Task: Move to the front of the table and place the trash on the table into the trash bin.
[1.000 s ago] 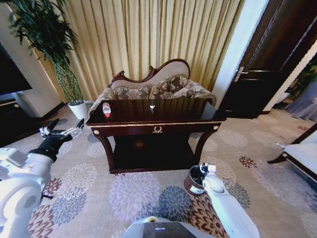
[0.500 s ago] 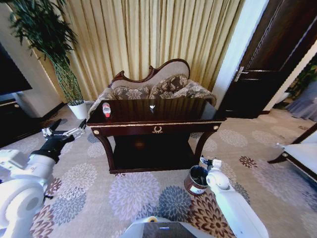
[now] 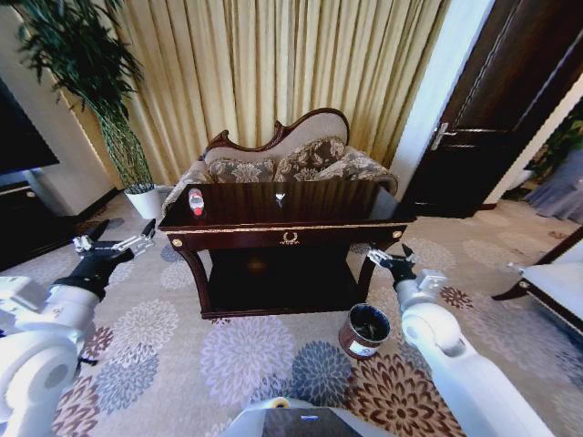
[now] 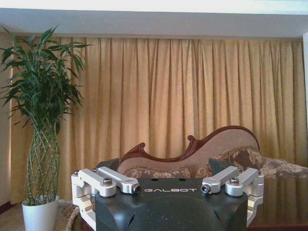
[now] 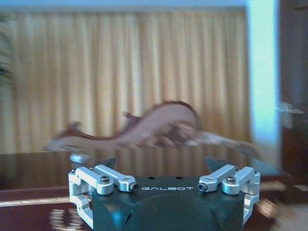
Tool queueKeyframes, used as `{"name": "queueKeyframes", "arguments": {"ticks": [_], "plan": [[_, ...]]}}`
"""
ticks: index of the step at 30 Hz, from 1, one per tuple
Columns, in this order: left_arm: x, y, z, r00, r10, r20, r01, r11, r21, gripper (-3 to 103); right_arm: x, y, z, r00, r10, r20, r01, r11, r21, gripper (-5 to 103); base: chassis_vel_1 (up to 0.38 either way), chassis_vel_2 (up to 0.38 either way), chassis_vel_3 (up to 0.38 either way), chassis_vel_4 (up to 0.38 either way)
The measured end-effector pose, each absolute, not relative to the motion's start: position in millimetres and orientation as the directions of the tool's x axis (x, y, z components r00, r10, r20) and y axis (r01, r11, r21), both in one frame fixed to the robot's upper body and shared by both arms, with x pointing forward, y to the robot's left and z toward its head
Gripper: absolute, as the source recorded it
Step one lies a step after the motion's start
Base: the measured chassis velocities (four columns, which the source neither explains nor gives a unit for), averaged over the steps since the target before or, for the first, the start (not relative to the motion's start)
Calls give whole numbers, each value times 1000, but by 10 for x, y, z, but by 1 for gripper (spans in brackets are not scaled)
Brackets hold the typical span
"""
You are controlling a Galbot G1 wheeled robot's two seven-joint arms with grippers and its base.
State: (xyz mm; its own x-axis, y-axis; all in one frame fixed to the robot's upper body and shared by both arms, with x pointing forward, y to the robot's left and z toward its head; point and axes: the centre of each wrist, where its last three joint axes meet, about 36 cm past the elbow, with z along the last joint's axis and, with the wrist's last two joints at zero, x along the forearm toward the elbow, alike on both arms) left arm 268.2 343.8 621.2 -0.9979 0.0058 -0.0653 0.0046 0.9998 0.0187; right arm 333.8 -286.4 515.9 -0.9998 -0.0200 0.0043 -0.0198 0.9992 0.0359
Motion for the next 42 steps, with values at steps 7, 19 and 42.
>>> {"name": "queueKeyframes", "arguments": {"ticks": [7, 19, 42], "plan": [[2699, 3434, 6242, -997, 17, -71, 15, 999, 32, 100, 3132, -2762, 5421, -991, -133, -2, -133, 990, 51, 100, 0, 0, 0, 0], [2704, 3436, 6253, -997, 19, -75, 16, 999, 34, 100, 3134, -2749, 5473, -986, -167, 25, -165, 984, 68, 100, -2, 3, 7, -3], [2703, 3414, 6207, -998, -42, 49, -42, 999, 0, 100, 3134, -2739, 5505, -984, -175, 11, -174, 983, 58, 100, -172, 169, 173, -181]]}}
